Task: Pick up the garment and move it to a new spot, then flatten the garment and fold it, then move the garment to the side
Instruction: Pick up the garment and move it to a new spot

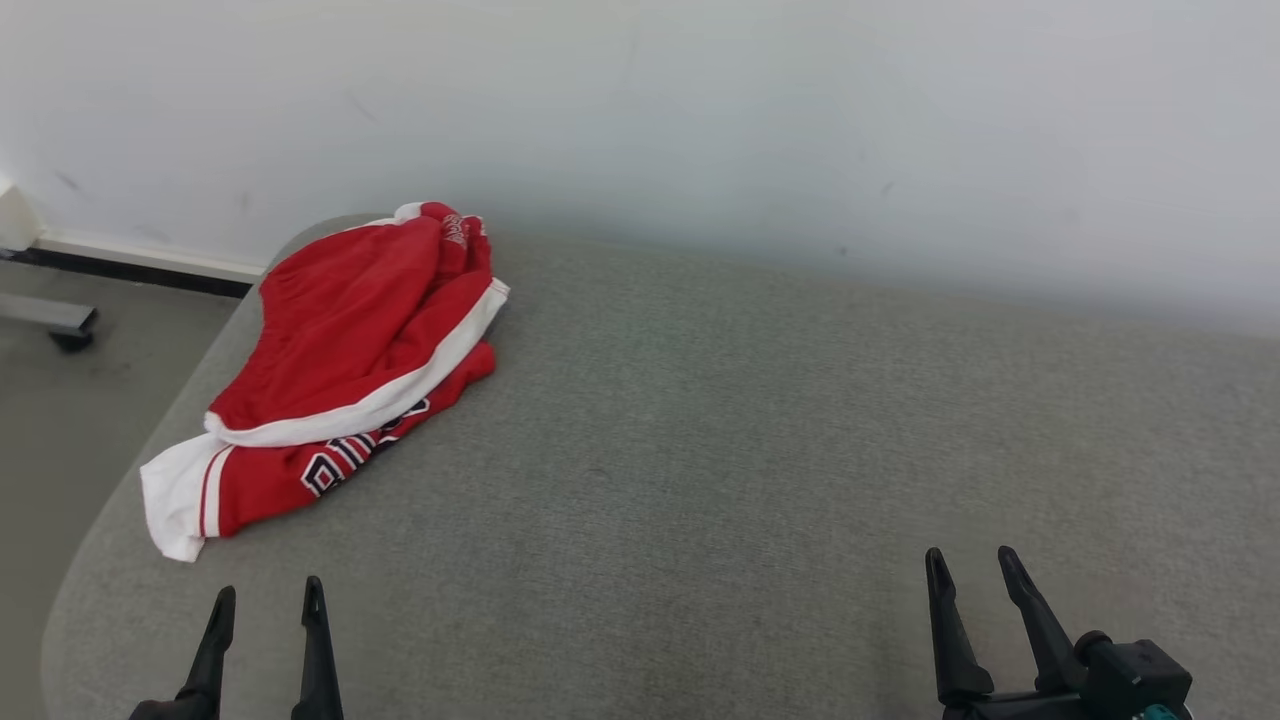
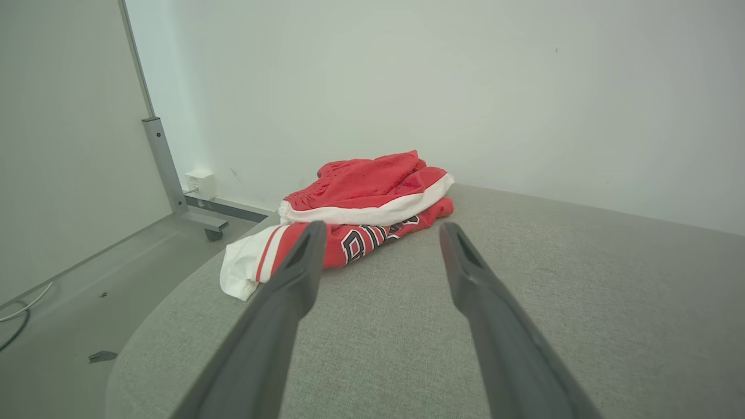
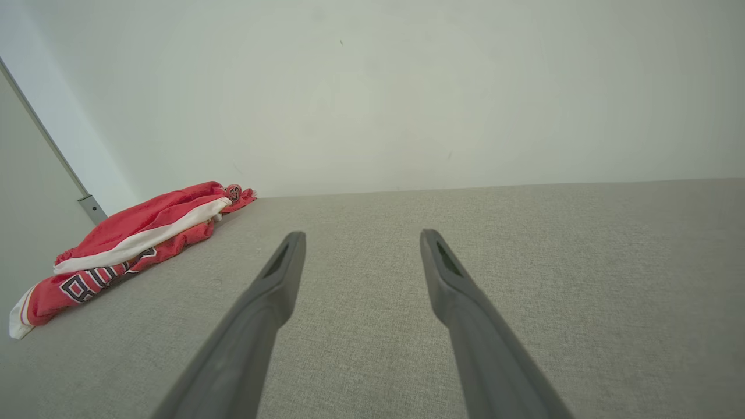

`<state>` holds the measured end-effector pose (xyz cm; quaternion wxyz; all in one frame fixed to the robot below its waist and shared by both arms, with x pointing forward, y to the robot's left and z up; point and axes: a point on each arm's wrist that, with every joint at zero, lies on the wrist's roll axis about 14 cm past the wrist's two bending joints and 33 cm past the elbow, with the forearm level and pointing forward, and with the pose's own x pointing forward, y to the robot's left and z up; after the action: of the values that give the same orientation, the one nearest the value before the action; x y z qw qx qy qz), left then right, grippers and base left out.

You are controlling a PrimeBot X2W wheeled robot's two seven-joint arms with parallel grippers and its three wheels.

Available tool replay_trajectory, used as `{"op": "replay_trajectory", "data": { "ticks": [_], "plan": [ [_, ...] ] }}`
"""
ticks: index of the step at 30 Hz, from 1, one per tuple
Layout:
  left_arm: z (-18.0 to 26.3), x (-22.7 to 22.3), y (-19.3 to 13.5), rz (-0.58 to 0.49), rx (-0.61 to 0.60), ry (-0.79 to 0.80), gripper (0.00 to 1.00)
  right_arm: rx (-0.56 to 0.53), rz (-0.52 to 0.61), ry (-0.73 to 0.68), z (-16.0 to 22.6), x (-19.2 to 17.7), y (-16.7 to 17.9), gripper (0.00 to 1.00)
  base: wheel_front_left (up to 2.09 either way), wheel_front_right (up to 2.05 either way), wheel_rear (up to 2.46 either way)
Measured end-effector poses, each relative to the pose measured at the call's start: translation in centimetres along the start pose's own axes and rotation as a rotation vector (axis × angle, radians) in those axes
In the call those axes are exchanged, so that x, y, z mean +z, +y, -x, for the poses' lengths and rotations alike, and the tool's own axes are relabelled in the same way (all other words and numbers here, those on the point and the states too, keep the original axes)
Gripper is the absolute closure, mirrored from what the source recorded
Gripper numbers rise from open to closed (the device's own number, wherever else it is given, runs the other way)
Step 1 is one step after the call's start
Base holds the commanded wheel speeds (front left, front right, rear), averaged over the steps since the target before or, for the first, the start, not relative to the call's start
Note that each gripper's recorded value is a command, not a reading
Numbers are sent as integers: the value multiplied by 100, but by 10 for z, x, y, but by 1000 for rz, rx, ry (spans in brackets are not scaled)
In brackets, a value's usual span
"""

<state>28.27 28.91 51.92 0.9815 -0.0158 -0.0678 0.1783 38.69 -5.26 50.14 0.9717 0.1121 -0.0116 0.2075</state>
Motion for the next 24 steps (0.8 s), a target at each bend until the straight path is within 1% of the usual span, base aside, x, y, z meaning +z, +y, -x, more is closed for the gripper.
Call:
{"op": "replay_trajectory", "data": {
  "ticks": [6, 13, 18, 24],
  "plan": [
    [18, 2, 34, -12, 102, 1, 0, 85, -6, 31, -15, -11, 26, 0, 0, 0, 0],
    [39, 5, 65, -29, 206, -2, 0, 181, -13, 62, -27, -22, 57, 0, 0, 0, 0],
    [52, 5, 79, -36, 255, 5, 0, 225, -17, 74, -32, -26, 72, 0, 0, 0, 0],
    [55, 3, 83, -42, 271, 14, 0, 236, -21, 84, -33, -30, 75, 0, 0, 0, 0]
  ]
}}
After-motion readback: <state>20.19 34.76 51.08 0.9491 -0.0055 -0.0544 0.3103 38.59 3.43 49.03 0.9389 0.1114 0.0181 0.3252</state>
